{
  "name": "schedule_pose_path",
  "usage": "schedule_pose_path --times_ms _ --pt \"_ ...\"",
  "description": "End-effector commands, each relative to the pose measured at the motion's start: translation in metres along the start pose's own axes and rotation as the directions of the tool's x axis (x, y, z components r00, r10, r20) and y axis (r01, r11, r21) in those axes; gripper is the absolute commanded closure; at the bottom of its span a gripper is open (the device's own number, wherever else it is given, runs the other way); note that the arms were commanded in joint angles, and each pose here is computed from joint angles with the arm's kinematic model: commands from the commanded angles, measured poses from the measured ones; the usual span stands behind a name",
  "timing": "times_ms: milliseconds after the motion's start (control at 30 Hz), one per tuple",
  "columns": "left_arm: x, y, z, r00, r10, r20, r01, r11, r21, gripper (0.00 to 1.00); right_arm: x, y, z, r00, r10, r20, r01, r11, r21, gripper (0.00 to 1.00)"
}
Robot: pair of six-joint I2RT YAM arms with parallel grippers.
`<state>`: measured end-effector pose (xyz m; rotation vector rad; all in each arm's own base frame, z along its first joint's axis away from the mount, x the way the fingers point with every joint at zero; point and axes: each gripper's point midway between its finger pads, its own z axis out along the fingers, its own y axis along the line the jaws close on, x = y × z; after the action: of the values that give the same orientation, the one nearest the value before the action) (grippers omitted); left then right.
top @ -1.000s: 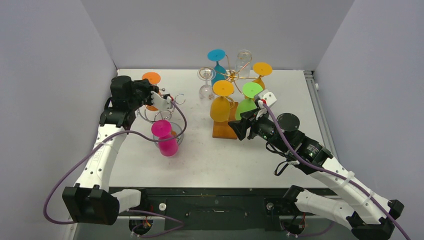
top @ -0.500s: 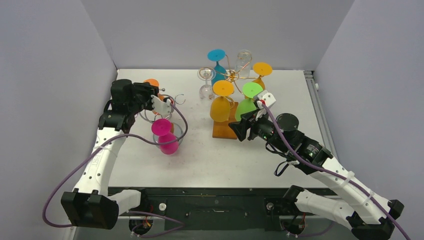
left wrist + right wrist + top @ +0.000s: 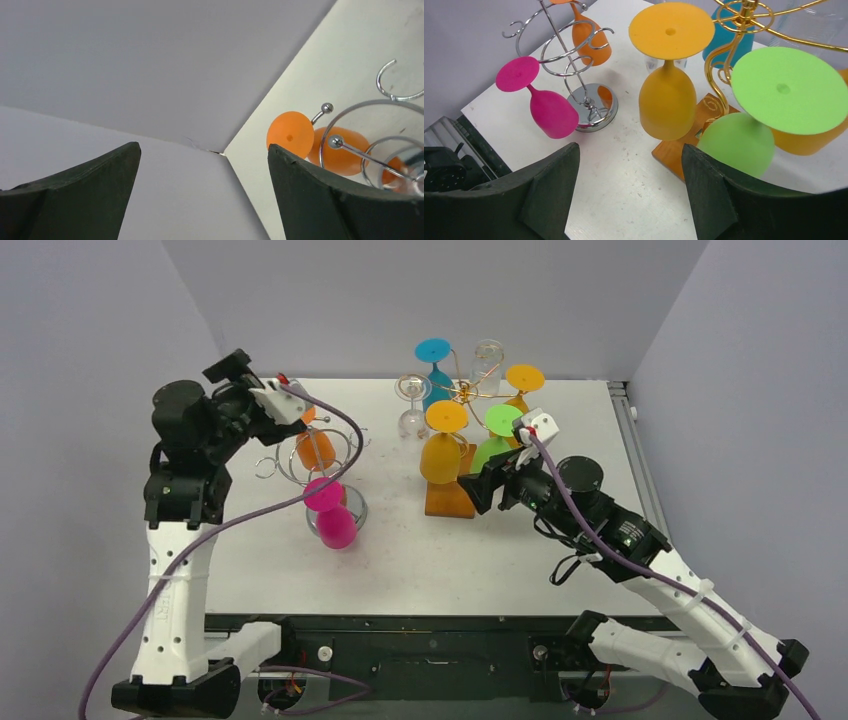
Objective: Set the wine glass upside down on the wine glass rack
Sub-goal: Reset both arms
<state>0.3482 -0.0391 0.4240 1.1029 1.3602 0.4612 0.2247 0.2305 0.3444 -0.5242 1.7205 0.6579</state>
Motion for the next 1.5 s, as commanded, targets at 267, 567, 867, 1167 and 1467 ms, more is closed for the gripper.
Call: schedule_pose_path --times_ms 267,567,867,1167,1467 --pt "0.061 0.055 -0.061 0.569 -0.820 0.068 0.805 0.538 -0.251 0.04 -0.014 -0.151 -0.030 0.961 0.189 0.203 -0.268 0.822 0.502 0.26" --pt "0.198 -0.040 -0.050 0.441 -0.889 -0.124 0.771 0.446 -0.455 0.04 0.055 -0.282 -0.081 0.879 0.273 0.391 -0.472 0.391 0.790 0.25" --pt "0.238 -0.116 -0.031 0.354 -0.918 -0.178 0.779 0.395 -0.488 0.04 0.121 -0.339 -0.097 0.859 0.254 0.446 -0.493 0.174 0.852 0.24" --pt "0.220 -0.171 0.014 0.405 -0.909 -0.103 0.804 0.407 -0.433 0.04 0.170 -0.358 -0.095 0.904 0.181 0.388 -0.414 0.142 0.899 0.24" --pt "0.223 -0.179 0.038 0.379 -0.925 -0.002 0.837 0.344 -0.426 0.04 0.163 -0.364 -0.090 0.907 0.136 0.398 -0.417 0.173 0.892 0.24"
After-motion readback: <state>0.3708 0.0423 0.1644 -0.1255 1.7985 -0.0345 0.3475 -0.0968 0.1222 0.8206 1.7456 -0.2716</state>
